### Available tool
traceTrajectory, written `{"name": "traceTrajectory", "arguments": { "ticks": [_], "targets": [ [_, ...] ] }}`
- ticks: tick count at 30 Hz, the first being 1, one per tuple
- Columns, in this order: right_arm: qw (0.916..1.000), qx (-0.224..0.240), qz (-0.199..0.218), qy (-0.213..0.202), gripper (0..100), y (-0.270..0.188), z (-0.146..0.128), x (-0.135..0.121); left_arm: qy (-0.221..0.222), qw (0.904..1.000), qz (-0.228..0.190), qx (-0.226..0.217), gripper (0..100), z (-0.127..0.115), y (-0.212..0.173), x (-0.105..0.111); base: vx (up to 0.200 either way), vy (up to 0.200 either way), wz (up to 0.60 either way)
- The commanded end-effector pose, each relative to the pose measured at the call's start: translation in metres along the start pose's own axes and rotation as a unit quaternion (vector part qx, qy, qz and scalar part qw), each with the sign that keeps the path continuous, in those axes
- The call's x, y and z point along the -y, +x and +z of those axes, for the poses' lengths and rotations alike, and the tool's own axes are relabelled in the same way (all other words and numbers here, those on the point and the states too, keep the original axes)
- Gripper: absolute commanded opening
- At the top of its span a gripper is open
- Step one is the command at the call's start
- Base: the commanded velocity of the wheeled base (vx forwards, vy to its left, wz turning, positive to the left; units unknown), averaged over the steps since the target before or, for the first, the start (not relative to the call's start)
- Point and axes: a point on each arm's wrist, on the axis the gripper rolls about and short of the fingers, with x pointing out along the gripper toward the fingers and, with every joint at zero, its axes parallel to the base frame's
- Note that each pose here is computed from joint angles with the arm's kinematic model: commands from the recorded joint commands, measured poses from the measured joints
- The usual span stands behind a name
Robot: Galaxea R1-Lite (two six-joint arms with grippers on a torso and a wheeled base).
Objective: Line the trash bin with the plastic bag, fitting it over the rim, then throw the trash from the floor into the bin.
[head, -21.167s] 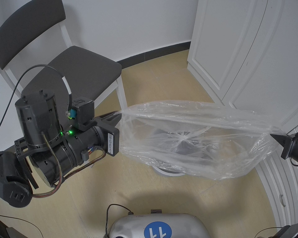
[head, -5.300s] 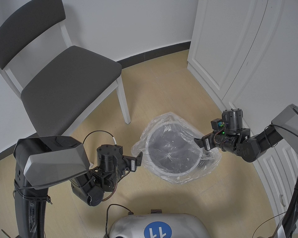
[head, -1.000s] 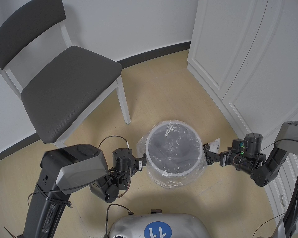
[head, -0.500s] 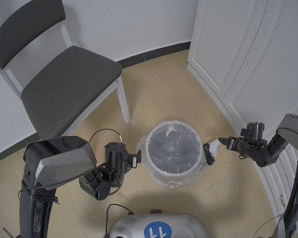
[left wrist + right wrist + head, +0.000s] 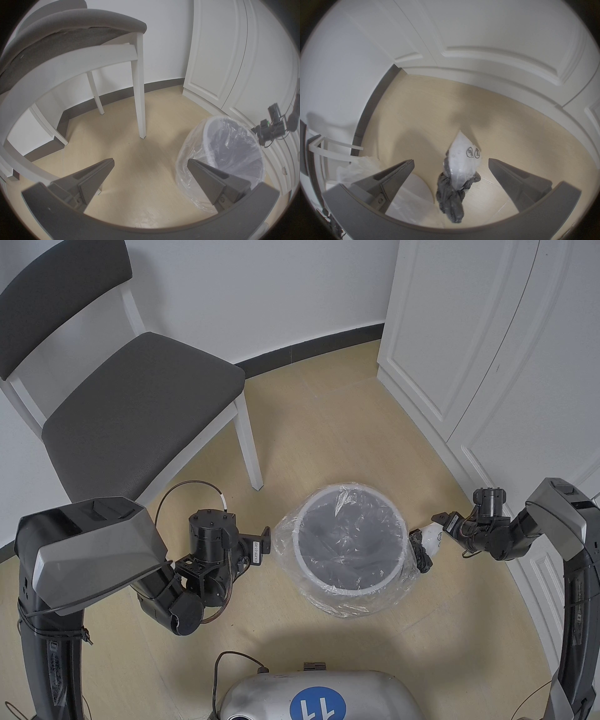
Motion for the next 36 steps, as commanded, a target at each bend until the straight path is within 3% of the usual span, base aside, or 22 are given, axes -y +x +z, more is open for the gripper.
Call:
{"name": "traceTrajectory", "arguments": {
  "ticks": [1, 10, 15, 19, 31, 35, 36],
  "targets": [
    [0.9993, -0.034, -0.018, 0.005, 100, 0.034, -0.029, 0.016, 0.001, 1.0, 0.0, 0.01, 100, 0.009, -0.007, -0.001, 0.0, 0.0, 0.0],
    [0.9985, -0.045, -0.03, 0.002, 100, 0.072, -0.028, 0.025, 0.005, 0.9995, 0.008, 0.03, 100, 0.01, -0.013, -0.001, 0.0, 0.0, 0.0],
    [0.9961, -0.074, -0.047, 0.001, 100, 0.09, -0.02, 0.013, 0.018, 0.9988, 0.016, 0.043, 100, 0.012, -0.018, -0.002, 0.0, 0.0, 0.0],
    [0.9954, -0.08, -0.053, 0.0, 100, 0.093, -0.021, 0.015, 0.029, 0.9974, 0.018, 0.064, 100, 0.015, -0.02, -0.002, 0.0, 0.0, 0.0],
    [0.9948, -0.085, -0.057, -0.003, 100, 0.092, -0.022, 0.017, 0.036, 0.997, 0.016, 0.066, 100, 0.014, -0.022, -0.001, 0.0, 0.0, 0.0],
    [0.9939, -0.092, -0.061, -0.003, 100, 0.09, -0.025, 0.018, 0.032, 0.9965, 0.02, 0.075, 100, 0.022, -0.027, -0.006, 0.0, 0.0, 0.0],
    [0.9935, -0.095, -0.063, -0.004, 100, 0.088, -0.027, 0.019, 0.029, 0.9958, 0.02, 0.084, 100, 0.033, -0.038, -0.012, 0.0, 0.0, 0.0]
  ]
}}
